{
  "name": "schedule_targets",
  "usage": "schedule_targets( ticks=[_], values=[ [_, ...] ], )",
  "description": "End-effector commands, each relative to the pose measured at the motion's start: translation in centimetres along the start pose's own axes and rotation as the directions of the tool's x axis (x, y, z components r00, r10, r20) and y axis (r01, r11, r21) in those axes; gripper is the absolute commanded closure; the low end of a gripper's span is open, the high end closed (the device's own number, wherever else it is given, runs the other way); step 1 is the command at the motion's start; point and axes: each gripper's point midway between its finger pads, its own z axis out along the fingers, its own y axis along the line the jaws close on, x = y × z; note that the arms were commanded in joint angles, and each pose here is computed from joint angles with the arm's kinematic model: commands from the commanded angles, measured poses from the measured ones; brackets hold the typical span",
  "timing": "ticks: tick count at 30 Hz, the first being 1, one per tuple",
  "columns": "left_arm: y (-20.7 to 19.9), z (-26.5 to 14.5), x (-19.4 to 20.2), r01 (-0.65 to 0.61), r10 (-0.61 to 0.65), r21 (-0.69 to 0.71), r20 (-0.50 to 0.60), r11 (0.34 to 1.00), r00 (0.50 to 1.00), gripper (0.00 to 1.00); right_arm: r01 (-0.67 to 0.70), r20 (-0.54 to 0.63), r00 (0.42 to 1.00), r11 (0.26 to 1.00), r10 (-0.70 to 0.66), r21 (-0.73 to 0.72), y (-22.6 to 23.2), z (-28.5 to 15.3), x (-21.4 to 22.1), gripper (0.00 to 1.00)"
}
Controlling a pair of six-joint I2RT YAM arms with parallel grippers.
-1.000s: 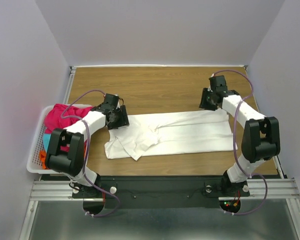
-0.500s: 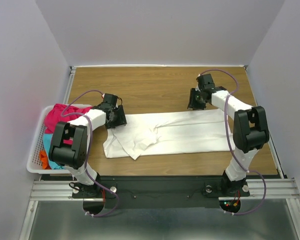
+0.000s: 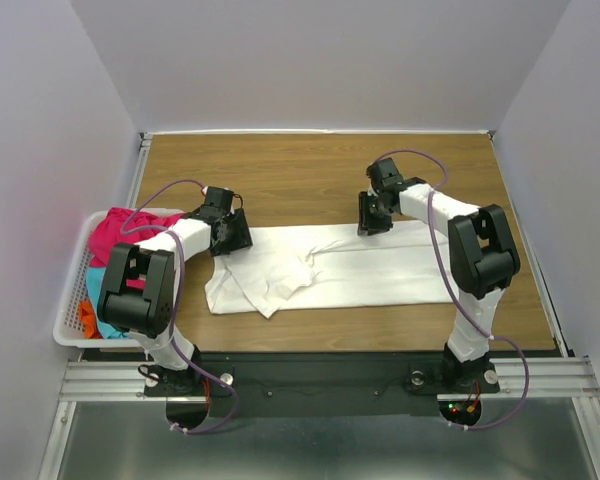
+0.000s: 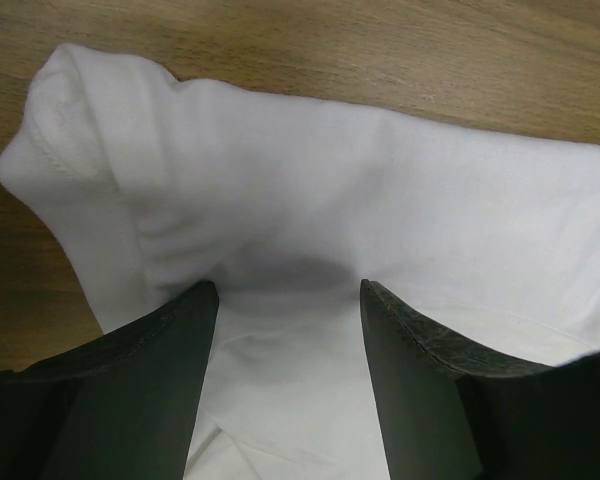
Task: Fold and stack the t-shirts
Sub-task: Fold the tshirt
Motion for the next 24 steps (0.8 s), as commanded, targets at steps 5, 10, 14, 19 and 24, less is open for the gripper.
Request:
schedule_targets(
  ticks=[5,10,14,19,24],
  values=[
    [0.9,0.4,1.3,0.006,-0.007,-0.021,-0.046,1.0,0.999,0.3,0.031,-0.048,0.998,0.999,-0.03,0.019,0.5,-1.6,2.7,0.6],
    [0.9,0.3,1.3,0.006,-0.007,-0.022,-0.047,1.0,0.999,0.3,0.021,-0.059,0.998,0.999,-0.019,0.034,-0.1,-2.7,4.2,0.6],
    [1.1,0.4,1.8,0.005,-0.006,-0.025,-0.057,1.0,0.998,0.3,0.007,-0.069,0.998,0.999,-0.004,0.038,-0.4,-3.3,5.3,0.6],
    [1.2,0.4,2.0,0.007,-0.009,-0.025,-0.06,1.0,0.998,0.3,-0.007,-0.094,0.995,0.995,0.017,0.102,-2.1,-2.8,7.2,0.61],
    [1.3,0.1,2.2,0.01,-0.012,-0.025,-0.057,1.0,0.998,0.3,-0.025,-0.081,0.996,0.992,0.035,0.124,-3.0,-2.8,8.3,0.63]
  ],
)
